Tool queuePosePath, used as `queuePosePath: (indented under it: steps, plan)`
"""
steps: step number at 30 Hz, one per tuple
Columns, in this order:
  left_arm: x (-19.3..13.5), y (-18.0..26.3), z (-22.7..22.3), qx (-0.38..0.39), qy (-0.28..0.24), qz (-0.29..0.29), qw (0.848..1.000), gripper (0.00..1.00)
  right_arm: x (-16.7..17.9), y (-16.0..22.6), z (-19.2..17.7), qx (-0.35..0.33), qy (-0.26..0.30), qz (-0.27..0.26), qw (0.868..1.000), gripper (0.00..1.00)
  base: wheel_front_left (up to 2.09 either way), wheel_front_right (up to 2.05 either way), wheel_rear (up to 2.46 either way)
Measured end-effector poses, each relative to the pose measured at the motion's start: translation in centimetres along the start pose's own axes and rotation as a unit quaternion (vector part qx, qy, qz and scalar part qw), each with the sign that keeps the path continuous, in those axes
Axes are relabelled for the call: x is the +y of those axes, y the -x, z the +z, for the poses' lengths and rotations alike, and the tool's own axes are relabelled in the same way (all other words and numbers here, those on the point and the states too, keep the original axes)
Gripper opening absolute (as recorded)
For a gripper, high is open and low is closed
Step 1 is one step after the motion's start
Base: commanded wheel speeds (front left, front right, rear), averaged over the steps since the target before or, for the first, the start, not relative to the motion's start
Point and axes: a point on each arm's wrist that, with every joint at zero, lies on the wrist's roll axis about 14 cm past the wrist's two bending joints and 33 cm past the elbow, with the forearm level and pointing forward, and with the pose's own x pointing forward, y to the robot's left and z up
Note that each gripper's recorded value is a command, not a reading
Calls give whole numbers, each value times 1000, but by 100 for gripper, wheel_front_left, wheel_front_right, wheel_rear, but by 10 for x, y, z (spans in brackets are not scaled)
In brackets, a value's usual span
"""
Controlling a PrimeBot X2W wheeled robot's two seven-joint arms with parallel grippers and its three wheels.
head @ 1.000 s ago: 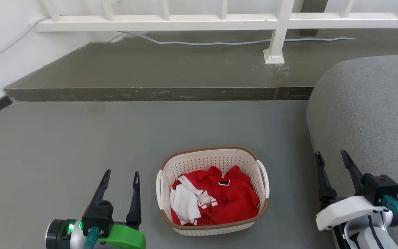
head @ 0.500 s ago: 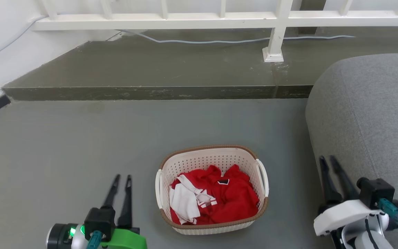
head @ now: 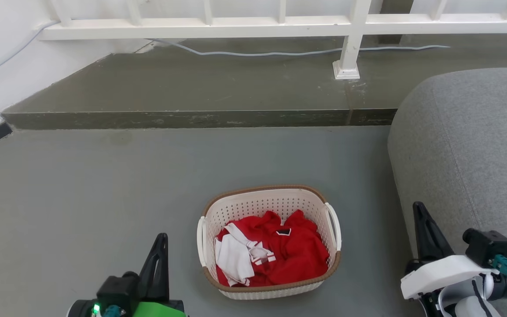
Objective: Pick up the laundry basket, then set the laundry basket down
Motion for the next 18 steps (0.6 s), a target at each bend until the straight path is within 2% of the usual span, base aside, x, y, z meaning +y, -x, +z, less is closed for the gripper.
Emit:
queuePosePath:
  steps: [8, 18]
  plan:
    - [16, -1, 1, 4, 77, 33, 996, 0, -9, 0, -1, 11, -74, -21, 997, 0, 0, 0, 0]
    - [30, -2, -4, 21, 146, 58, 987, 0, -19, 0, -2, 19, -141, -42, 989, 0, 0, 0, 0]
